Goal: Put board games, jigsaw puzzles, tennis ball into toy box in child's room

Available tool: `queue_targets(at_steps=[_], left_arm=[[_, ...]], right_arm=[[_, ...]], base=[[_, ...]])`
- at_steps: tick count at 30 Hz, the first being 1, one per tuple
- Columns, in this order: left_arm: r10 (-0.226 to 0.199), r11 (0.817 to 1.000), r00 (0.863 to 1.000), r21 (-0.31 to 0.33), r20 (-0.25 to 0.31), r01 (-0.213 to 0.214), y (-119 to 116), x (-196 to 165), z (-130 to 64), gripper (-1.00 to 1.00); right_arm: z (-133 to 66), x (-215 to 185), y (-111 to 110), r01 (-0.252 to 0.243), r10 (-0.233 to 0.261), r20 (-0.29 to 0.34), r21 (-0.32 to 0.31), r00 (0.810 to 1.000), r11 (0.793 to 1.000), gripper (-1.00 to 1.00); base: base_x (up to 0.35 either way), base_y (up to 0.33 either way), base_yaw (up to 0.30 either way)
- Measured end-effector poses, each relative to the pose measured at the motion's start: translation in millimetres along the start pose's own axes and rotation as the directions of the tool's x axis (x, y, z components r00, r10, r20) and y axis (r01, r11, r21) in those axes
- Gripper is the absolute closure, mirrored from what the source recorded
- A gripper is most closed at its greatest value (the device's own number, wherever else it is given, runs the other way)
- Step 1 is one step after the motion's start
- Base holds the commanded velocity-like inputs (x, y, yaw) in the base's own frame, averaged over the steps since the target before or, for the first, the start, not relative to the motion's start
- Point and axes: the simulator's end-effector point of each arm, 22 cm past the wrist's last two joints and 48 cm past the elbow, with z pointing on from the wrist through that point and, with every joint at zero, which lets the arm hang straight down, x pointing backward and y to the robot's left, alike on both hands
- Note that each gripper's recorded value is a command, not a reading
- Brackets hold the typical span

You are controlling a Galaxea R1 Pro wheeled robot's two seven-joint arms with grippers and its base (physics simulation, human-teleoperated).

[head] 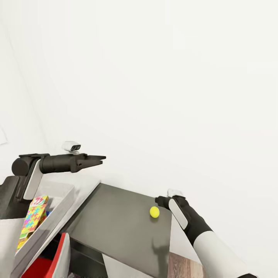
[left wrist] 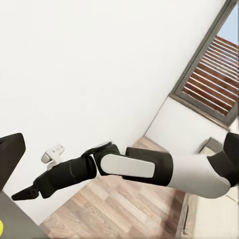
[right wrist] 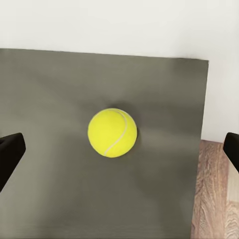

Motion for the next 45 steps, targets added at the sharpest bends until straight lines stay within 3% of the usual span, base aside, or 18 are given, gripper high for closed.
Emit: queue_targets(at_steps=[8,40,45], left_arm=[[-0.001,1.000,0.999,0.031,-0.049,0.002,0,14,18.6,-1.00],[-0.054,0.998,0.997,0.028,-0.064,0.056,24,35,23.1,-1.00],[-0.061,0.998,0.996,0.027,-0.058,0.063,28,36,21.8,-1.00]], right_arm=[[4.0,2,0,-0.001,0.001,-0.004,-0.003,1.000,1.000,-1.00],[22.9,14,-7,-0.005,0.005,-0.039,0.008,0.999,1.000,-1.00],[22.4,-13,-1,0.001,-0.001,-0.008,0.002,1.000,1.000,-1.00]], base=[[0.000,0.000,0.000],[0.000,0.019,0.000],[0.000,0.000,0.000]])
